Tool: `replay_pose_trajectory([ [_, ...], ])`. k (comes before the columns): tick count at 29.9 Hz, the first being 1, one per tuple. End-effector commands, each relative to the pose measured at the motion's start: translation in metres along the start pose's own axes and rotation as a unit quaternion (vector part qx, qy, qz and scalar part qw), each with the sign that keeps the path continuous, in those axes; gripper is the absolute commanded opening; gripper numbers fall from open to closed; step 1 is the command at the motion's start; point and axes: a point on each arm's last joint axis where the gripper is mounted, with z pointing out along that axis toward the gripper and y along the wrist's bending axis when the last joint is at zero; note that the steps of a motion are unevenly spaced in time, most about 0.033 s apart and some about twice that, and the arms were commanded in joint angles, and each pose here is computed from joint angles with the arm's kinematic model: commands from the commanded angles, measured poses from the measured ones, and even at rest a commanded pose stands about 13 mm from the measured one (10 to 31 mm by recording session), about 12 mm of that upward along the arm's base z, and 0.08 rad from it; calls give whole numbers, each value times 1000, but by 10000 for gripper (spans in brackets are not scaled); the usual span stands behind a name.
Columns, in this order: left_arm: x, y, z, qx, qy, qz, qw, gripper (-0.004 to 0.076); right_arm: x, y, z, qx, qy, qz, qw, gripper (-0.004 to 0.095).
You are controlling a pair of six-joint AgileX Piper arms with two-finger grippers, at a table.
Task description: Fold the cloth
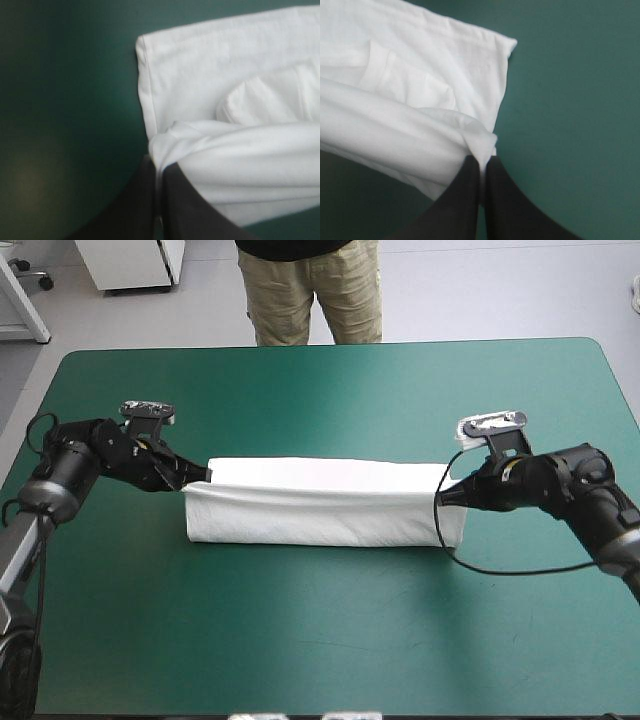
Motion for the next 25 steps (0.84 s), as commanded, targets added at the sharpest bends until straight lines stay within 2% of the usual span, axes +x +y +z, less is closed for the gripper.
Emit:
replay_pose_trajectory([
  [1, -28, 1, 3, 2, -55, -8, 998, -9, -30, -13, 5, -5, -51, -3, 999, -17],
  [10, -48, 10, 50, 4, -49, -22, 999, -9, -60, -29, 64, -6, -12, 13, 1000, -3],
  [14, -48, 12, 60, 4, -46, -19, 999, 10, -65, -31, 80, -7, -1, 14, 1000, 116],
  [16, -49, 11, 62, 7, -47, -16, 999, 91, -65, -31, 84, -7, -1, 15, 1000, 183],
  [17, -49, 11, 62, 8, -49, -17, 999, 155, -66, -31, 85, -6, -3, 15, 1000, 214],
  [21, -52, 10, 59, 14, -63, -24, 998, 468, -69, -32, 81, -3, -21, 14, 1000, 321],
  [23, -56, 9, 54, 16, -66, -23, 997, 559, -73, -33, 74, 0, -30, 12, 999, 374],
  [25, -64, 7, 41, 20, -74, -19, 997, 569, -79, -35, 59, 3, -49, 15, 999, 415],
])
